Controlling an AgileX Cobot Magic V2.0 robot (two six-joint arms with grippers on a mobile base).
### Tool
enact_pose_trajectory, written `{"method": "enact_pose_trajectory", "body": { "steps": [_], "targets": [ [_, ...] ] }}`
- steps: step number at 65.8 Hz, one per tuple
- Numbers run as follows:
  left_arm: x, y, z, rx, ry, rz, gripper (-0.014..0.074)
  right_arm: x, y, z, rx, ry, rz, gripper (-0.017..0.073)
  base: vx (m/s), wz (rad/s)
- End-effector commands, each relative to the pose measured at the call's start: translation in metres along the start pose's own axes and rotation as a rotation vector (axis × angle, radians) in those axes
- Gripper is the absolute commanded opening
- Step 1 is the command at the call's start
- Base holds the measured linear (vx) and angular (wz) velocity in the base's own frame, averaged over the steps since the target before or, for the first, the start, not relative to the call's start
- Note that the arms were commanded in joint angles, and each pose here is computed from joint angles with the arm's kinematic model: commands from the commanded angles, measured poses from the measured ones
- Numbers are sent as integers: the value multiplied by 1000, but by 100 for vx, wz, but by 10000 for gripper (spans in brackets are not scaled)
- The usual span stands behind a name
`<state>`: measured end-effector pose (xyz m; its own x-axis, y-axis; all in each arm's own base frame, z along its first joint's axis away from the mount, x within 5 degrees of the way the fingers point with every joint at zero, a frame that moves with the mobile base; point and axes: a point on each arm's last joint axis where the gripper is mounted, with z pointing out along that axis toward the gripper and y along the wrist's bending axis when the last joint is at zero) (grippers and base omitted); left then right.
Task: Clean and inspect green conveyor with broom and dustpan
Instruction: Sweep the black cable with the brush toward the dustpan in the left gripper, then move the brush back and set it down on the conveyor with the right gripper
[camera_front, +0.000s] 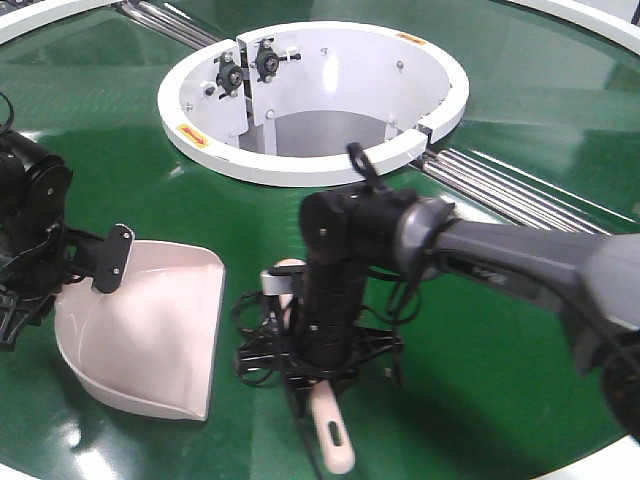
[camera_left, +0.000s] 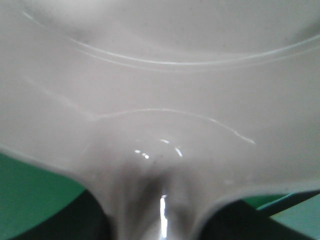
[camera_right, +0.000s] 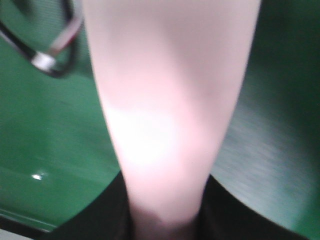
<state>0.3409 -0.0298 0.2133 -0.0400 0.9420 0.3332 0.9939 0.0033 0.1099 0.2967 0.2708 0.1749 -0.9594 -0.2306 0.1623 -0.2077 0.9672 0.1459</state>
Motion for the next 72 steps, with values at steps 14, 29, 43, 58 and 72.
{"method": "enact_pose_trajectory", "body": {
  "steps": [14,29,43,58,72],
  "targets": [
    [7,2,-22,-71,5,-21,-6,-4,80,-34,-261,-33,-228,-4,0,0],
    [7,2,-22,-71,5,-21,-6,-7,95,-55,-294,-115,-277,-4,0,0],
    [7,2,-22,-71,5,-21,-6,-11,78,-72,-210,-192,-268,-4,0,0],
    [7,2,-22,-72,5,-21,-6,-8,12,-101,-63,-267,-187,-4,0,0],
    [7,2,-22,-72,5,-21,-6,9,-73,-121,5,-270,-124,-4,0,0]
  ]
}}
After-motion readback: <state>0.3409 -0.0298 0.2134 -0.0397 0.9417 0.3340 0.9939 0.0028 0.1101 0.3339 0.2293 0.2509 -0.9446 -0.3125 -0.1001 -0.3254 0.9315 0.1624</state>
